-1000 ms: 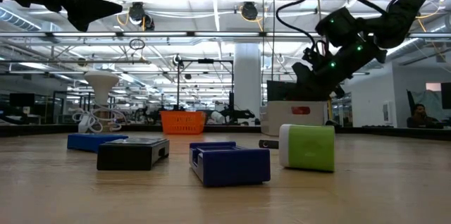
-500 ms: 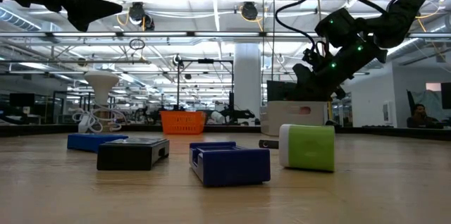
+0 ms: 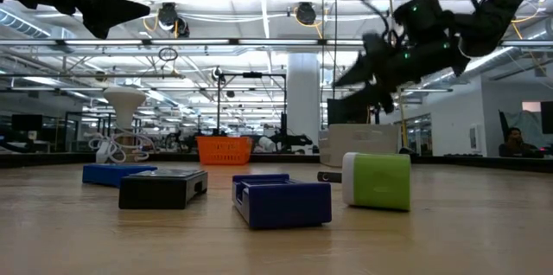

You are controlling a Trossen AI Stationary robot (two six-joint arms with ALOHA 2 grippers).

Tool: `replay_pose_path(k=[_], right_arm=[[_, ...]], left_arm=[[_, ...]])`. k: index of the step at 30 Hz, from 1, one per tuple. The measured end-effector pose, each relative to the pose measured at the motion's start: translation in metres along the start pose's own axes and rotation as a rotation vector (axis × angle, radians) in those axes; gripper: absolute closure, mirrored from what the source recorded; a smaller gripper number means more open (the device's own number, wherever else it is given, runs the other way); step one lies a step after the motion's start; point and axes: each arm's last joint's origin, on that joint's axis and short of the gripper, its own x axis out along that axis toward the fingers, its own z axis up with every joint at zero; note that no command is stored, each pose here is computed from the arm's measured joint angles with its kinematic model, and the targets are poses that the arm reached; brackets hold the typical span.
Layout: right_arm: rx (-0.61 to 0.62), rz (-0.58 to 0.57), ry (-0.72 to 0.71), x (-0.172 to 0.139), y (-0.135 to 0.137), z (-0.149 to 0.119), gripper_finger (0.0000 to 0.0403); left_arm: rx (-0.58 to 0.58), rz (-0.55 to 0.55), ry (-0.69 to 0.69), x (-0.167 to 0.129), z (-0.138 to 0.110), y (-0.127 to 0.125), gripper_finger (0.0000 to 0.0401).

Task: Pick & Place Office items
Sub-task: Put the green charger adapter into the gray bin

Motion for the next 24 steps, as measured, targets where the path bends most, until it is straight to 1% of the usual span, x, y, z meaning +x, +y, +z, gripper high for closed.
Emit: replay_pose_path(k=[2,6,9,13,18,21,24], right_arm=[[-0.002,0.159,-0.014,0.001,0.013,0.003,0.0171],[-0.008,0.409,-0.018,0.001,0.044,0.002,0.0173],[-0.021,0.538,-0.006,0.000,0.072,-0.007,0.0174],[-0.069,0.704,0.040,-0.007,0.111,-0.026,0.0175],[-0.146,0.817,0.056,-0.025,0.158,-0.054,0.0175],[-0.221,0.849,0.037,-0.041,0.183,-0.072,0.0175],[-0.295,0.925,0.017,-0.060,0.207,-0.094,0.0179]], left_arm=[[0.000,0.000,0.000,0.000,0.000,0.000,0.0109],[0.000,0.000,0.000,0.000,0.000,0.000,0.0109],[0.000,0.000,0.000,0.000,0.000,0.000,0.0109],[0.000,0.000,0.000,0.000,0.000,0.000,0.0109],[0.000,0.000,0.000,0.000,0.000,0.000,0.0109],[0.000,0.000,0.000,0.000,0.000,0.000,0.0109],[0.000,0.000,0.000,0.000,0.000,0.000,0.0109]])
